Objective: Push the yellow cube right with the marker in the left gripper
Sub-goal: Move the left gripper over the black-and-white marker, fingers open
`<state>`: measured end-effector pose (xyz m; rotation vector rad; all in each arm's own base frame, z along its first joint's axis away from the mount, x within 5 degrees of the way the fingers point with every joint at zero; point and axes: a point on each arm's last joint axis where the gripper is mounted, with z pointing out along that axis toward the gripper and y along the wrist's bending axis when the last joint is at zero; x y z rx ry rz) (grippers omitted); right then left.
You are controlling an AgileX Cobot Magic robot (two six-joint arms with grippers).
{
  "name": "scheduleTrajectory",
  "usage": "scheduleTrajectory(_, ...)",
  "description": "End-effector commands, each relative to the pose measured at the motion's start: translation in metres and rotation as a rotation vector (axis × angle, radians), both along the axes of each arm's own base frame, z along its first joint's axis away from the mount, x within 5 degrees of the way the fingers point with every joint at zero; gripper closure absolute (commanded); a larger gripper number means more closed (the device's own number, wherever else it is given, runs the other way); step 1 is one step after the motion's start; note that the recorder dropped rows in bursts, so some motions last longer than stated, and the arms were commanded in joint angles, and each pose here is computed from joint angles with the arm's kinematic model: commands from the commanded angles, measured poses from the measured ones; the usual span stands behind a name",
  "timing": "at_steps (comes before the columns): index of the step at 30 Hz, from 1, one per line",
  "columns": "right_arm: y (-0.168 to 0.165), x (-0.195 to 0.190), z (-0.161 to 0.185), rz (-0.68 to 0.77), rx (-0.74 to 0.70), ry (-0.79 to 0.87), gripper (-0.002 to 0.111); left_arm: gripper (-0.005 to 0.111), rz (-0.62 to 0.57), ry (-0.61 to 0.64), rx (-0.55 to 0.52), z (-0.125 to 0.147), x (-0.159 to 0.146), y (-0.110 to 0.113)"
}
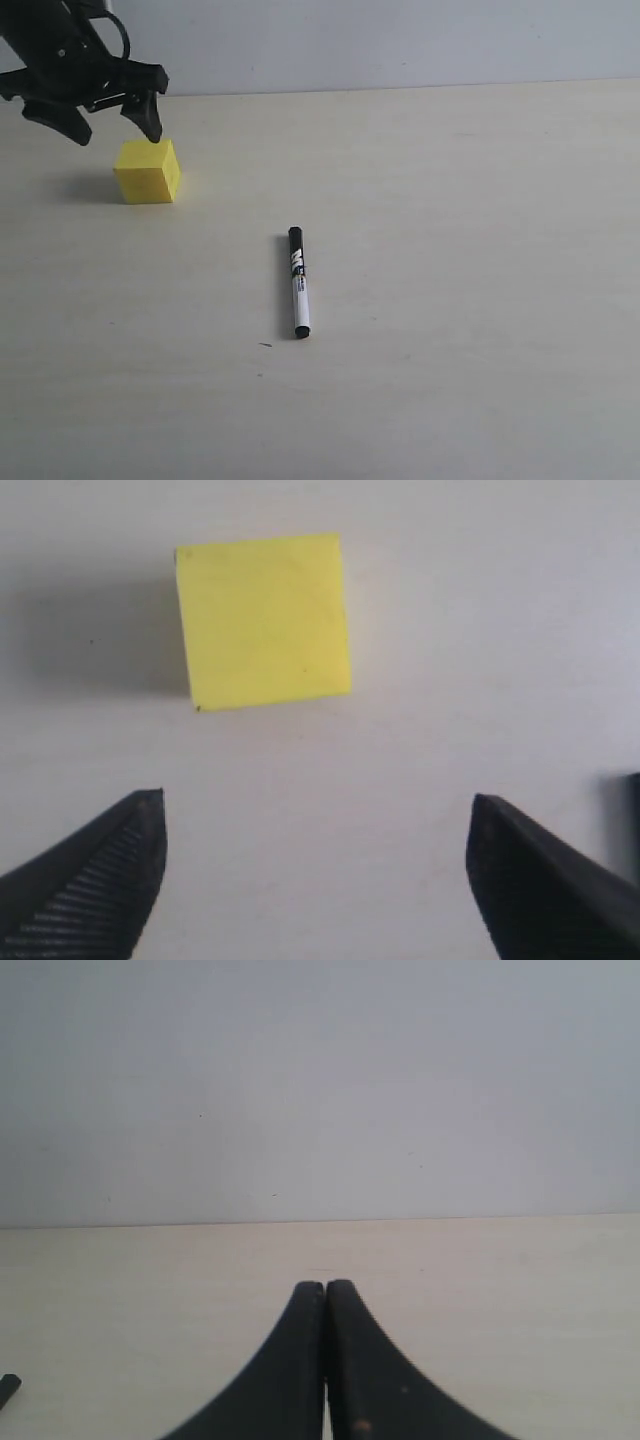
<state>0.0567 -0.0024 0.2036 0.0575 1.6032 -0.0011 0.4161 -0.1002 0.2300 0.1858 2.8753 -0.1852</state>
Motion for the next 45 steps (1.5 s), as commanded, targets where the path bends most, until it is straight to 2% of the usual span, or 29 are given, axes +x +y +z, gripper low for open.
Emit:
scheduleTrajectory(1, 0.000, 0.000, -0.001, -0.006, -0.002, -0.004, 0.108, 0.028, -0.017, 0.013, -0.003, -0.003, 0.015, -0.007)
scheduleTrajectory(7, 0.000, 0.000, -0.001, -0.006, -0.002, -0.004, 0.108, 0.030, -0.028, -0.023, -0.006, -0.002, 0.024, -0.009)
scheduleTrajectory(12, 0.000, 0.000, -0.001, -0.006, -0.002, -0.004, 0.108, 0.043, 0.023, 0.086, -0.046, -0.007, 0.016, -0.016)
scheduleTrajectory(16, 0.000, 0.000, -0.001, -0.006, -0.002, -0.004, 0.108, 0.039, -0.004, 0.181, -0.035, -0.017, 0.005, -0.036)
scheduleTrajectory(19, 0.000, 0.000, -0.001, -0.006, -0.002, -0.004, 0.108, 0.040, -0.021, 0.191, -0.033, -0.018, -0.003, -0.059)
scheduleTrajectory(22, 0.000, 0.000, -0.001, -0.006, -0.002, -0.004, 0.108, 0.040, -0.089, 0.195, -0.017, -0.022, -0.016, -0.086)
scheduleTrajectory(25, 0.000, 0.000, -0.001, -0.006, -0.002, -0.004, 0.108, 0.040, -0.153, 0.202, 0.027, -0.027, -0.026, -0.101)
scheduleTrajectory(31, 0.000, 0.000, -0.001, -0.006, -0.002, -0.004, 0.108, 0.040, -0.173, 0.313, -0.010, -0.046, -0.053, -0.125)
scheduleTrajectory(45, 0.000, 0.000, -0.001, -0.006, -0.002, -0.004, 0.108, 0.040, -0.152, 0.353, 0.031, -0.059, -0.090, -0.166)
